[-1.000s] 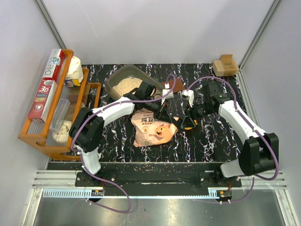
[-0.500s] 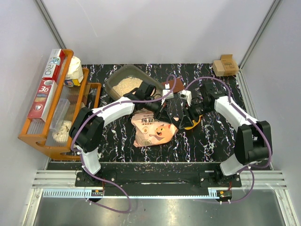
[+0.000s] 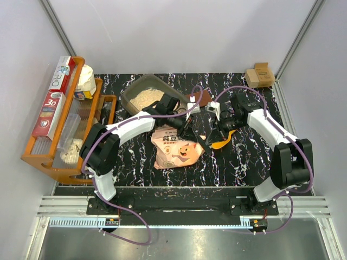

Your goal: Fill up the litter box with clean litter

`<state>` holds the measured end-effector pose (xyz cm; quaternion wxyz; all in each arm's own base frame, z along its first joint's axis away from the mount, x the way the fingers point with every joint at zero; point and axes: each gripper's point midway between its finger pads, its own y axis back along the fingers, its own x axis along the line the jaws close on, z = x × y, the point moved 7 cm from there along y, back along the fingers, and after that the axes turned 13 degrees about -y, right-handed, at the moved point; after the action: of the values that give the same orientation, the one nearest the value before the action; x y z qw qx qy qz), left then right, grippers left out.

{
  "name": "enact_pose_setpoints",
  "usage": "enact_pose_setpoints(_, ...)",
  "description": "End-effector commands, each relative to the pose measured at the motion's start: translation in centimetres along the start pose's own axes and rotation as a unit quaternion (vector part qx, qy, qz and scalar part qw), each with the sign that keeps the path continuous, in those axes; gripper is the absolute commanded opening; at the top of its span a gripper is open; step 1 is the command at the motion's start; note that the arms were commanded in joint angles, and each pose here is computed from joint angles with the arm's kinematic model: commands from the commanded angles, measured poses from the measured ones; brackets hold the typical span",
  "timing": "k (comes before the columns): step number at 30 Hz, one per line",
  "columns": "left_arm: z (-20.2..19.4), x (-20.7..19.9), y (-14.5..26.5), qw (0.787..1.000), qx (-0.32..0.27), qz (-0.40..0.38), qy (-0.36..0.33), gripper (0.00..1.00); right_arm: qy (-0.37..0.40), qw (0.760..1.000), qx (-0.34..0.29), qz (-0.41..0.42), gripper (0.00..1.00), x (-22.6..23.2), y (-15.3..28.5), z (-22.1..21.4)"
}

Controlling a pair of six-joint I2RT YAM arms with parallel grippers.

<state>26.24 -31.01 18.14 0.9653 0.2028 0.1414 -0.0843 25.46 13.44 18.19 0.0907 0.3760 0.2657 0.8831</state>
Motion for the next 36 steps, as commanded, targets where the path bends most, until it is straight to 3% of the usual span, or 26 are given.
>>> enact_pose_setpoints(1,2.4,0.0,0.0,0.999,-0.020,0.006,-0.044,0.32,0.007,1.000,-0.009,0.012,0.00,1.3,0.8,1.1)
enact_pose_setpoints(4,2.6,0.0,0.5,0.998,-0.011,0.030,-0.050,0.44,0.054,0.998,-0.010,-0.008,0.00,2.7,2.5,2.1)
enact_pose_setpoints(12,3.1,-0.2,2.4,0.994,-0.003,0.070,-0.082,0.46,0.231,0.967,0.019,-0.108,0.00,5.3,6.4,2.5)
enact_pose_setpoints(17,2.8,-0.3,2.3,0.995,-0.010,0.064,-0.077,0.34,0.280,0.946,0.058,-0.151,0.00,4.5,6.3,2.2)
enact_pose_setpoints(18,2.8,-0.3,2.2,0.995,-0.014,0.063,-0.080,0.24,0.293,0.942,0.057,-0.156,0.00,4.6,6.0,2.6)
enact_pose_setpoints(22,2.5,-0.4,1.9,0.996,-0.016,0.055,-0.074,0.10,0.315,0.933,0.060,-0.167,0.00,4.5,5.4,3.7)
enact_pose_setpoints(36,1.6,-0.7,1.7,0.996,-0.020,0.043,-0.069,0.04,0.340,0.918,0.109,-0.170,0.00,3.0,3.9,4.7)
